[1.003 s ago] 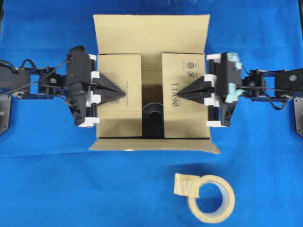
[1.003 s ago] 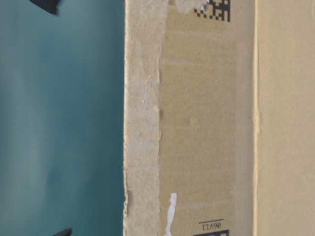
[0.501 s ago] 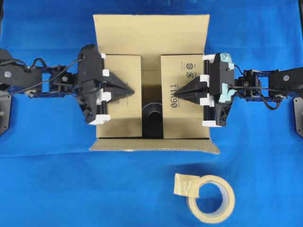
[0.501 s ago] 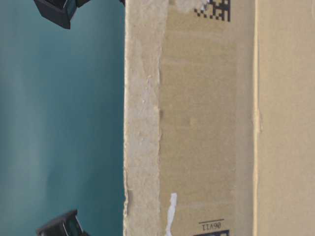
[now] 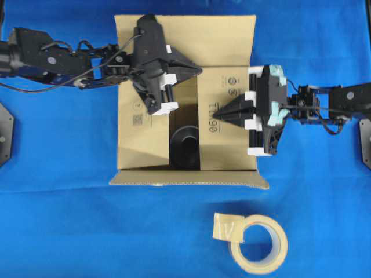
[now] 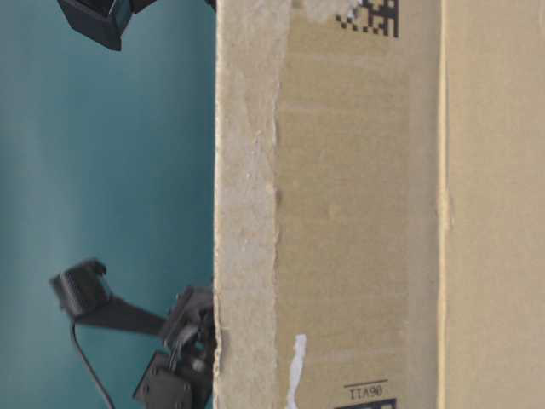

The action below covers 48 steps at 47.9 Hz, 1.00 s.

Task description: Close the cardboard box.

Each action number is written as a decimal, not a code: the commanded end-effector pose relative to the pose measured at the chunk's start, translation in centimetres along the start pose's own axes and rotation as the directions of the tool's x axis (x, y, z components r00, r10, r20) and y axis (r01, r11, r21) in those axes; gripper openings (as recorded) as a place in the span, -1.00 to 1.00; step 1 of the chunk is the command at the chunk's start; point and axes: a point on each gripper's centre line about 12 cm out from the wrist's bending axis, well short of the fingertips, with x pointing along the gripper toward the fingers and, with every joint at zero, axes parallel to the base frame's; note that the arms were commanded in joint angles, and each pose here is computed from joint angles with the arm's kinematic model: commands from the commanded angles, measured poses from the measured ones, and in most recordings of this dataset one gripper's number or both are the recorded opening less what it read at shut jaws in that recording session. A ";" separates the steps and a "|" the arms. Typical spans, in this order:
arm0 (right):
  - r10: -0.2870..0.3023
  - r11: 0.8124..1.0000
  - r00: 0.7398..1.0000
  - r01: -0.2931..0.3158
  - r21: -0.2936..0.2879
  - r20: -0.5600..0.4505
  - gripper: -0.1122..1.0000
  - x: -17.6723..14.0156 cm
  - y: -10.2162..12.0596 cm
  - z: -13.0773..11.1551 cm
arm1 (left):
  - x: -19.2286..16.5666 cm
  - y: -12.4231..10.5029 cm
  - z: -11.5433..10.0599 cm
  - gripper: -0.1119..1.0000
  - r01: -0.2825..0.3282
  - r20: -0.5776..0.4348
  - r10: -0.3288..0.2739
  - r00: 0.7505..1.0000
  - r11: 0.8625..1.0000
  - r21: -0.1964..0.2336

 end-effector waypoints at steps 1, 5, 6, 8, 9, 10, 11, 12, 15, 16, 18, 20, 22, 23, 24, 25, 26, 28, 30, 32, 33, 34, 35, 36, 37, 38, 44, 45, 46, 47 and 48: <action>0.000 1.000 1.000 0.000 0.005 0.029 -0.79 0.0 0.0 1.0 | 0.4 0.9 1.5 -0.79 -0.020 0.040 0.020 0.999 1.000 -0.004; 0.002 1.000 1.000 -0.002 0.005 0.031 -0.79 0.0 0.1 1.1 | 1.0 1.3 1.3 -0.79 -0.028 0.036 0.028 0.999 1.000 -0.004; 0.000 1.000 1.000 0.000 0.005 0.029 -0.79 0.0 0.0 1.0 | 1.1 1.3 1.2 -0.79 -0.028 0.033 0.028 0.999 1.000 -0.004; 0.001 1.000 1.000 -0.002 0.005 0.029 -0.79 0.0 0.1 1.0 | 1.3 1.2 0.9 -0.79 -0.027 0.026 0.027 0.999 1.000 -0.004; 0.001 1.000 1.000 -0.002 0.005 0.029 -0.79 0.0 0.1 1.0 | 1.4 1.2 0.8 -0.79 -0.027 0.022 0.027 0.999 1.000 -0.004; 0.000 1.000 1.000 0.000 0.005 0.029 -0.79 0.0 0.0 1.0 | 1.4 1.2 0.7 -0.79 -0.027 0.020 0.027 0.999 1.000 -0.005; 0.000 1.000 1.000 -0.001 0.004 0.029 -0.79 0.0 0.0 1.0 | 1.5 1.2 0.6 -0.79 -0.026 0.017 0.026 1.000 1.000 -0.004; 0.001 1.000 1.000 -0.002 0.005 0.029 -0.79 0.0 0.1 1.0 | 1.5 1.2 0.5 -0.79 -0.026 0.014 0.026 1.000 1.000 -0.004; 0.000 1.000 1.000 -0.001 0.004 0.029 -0.79 0.0 0.0 1.0 | 1.6 1.1 0.1 -0.79 -0.025 0.005 0.025 1.000 1.000 -0.005; 0.002 1.000 1.000 -0.002 0.003 0.029 -0.79 0.0 0.1 1.0 | 1.6 1.1 0.0 -0.79 -0.025 0.004 0.025 1.000 1.000 -0.006; 0.000 1.000 1.000 -0.001 0.004 0.029 -0.79 0.0 0.0 1.0 | 1.6 1.1 -0.1 -0.79 -0.025 -0.001 0.025 1.000 1.000 -0.006; 0.002 1.000 1.000 -0.002 0.002 0.029 -0.79 0.0 0.1 1.0 | 1.6 1.0 -0.3 -0.79 -0.023 -0.004 0.023 1.000 1.000 -0.007; 0.002 1.000 1.000 -0.002 0.002 0.029 -0.79 0.0 0.1 1.0 | 1.6 1.0 -0.4 -0.79 -0.022 -0.008 0.022 1.000 1.000 -0.006; 0.001 1.000 1.000 -0.001 0.002 0.029 -0.79 0.0 0.0 1.0 | 1.6 1.0 -0.4 -0.79 -0.022 -0.007 0.022 1.000 1.000 -0.007; 0.002 1.000 1.000 -0.002 0.002 0.029 -0.79 0.0 0.1 1.0 | 1.6 1.0 -0.5 -0.79 -0.021 -0.008 0.021 1.000 1.000 -0.007; 0.001 1.000 1.000 -0.001 0.002 0.029 -0.79 0.0 0.0 1.0 | 1.6 1.0 -0.5 -0.79 -0.021 -0.008 0.021 1.000 1.000 -0.008; 0.001 1.000 1.000 -0.001 0.002 0.029 -0.79 0.0 0.0 1.0 | 1.5 0.9 -0.5 -0.79 -0.020 -0.008 0.020 1.000 1.000 -0.008; 0.002 1.000 1.000 -0.002 0.002 0.029 -0.79 0.0 0.1 1.0 | 1.5 0.9 -0.7 -0.79 -0.020 -0.013 0.020 1.000 1.000 -0.006; 0.001 1.000 1.000 -0.001 0.002 0.029 -0.79 0.0 0.0 1.0 | 1.5 0.8 -0.8 -0.79 -0.018 -0.016 0.018 1.000 1.000 -0.007; 0.001 1.000 1.000 -0.001 0.002 0.031 -0.79 -0.1 0.0 1.0 | 1.5 0.7 -0.9 -0.79 -0.016 -0.019 0.016 1.000 1.000 -0.007; 0.002 1.000 0.999 -0.003 0.002 0.032 -0.79 -0.1 0.1 1.1 | 1.5 0.7 -1.0 -0.79 -0.016 -0.020 0.016 1.000 1.000 -0.008; 0.003 1.000 0.999 -0.003 0.002 0.034 -0.79 -0.1 0.1 1.2 | 1.5 0.7 -1.0 -0.79 -0.016 -0.022 0.016 1.000 1.000 -0.010; 0.003 1.000 0.999 -0.003 0.002 0.034 -0.79 -0.2 0.1 1.2 | 1.5 0.7 -1.0 -0.79 -0.015 -0.023 0.015 1.000 1.000 -0.010; 0.003 1.000 0.999 -0.003 0.002 0.037 -0.79 -0.2 0.1 1.3 | 1.4 0.7 -1.1 -0.79 -0.015 -0.023 0.015 1.000 1.000 -0.010; 0.003 1.000 0.999 -0.003 0.002 0.038 -0.79 -0.3 0.1 1.4 | 1.4 0.7 -1.1 -0.79 -0.015 -0.025 0.015 1.000 1.000 -0.010; 0.003 1.000 0.999 -0.003 0.002 0.040 -0.79 -0.4 0.1 1.5 | 1.4 0.6 -1.1 -0.79 -0.014 -0.025 0.014 1.000 1.000 -0.012; 0.010 1.000 0.998 -0.010 0.000 0.061 -0.79 -1.2 0.3 2.2 | 1.4 0.6 -1.3 -0.79 -0.014 -0.028 0.013 1.000 1.000 -0.011; 0.012 1.000 0.998 -0.012 -0.001 0.068 -0.79 -1.5 0.4 2.4 | 1.4 0.7 -1.3 -0.79 -0.015 -0.028 0.015 1.000 1.000 -0.010; 0.014 1.000 0.997 -0.014 -0.002 0.074 -0.79 -1.6 0.5 2.5 | 1.4 0.7 -1.3 -0.79 -0.015 -0.028 0.015 1.000 1.000 -0.010; 0.014 1.000 0.997 -0.014 -0.002 0.080 -0.79 -1.8 0.5 2.7 | 1.4 0.7 -1.3 -0.79 -0.015 -0.028 0.015 0.999 1.000 -0.011; 0.018 1.000 0.996 -0.017 -0.003 0.088 -0.79 -2.1 0.6 2.8 | 1.4 0.7 -1.3 -0.79 -0.015 -0.028 0.015 1.000 1.000 -0.010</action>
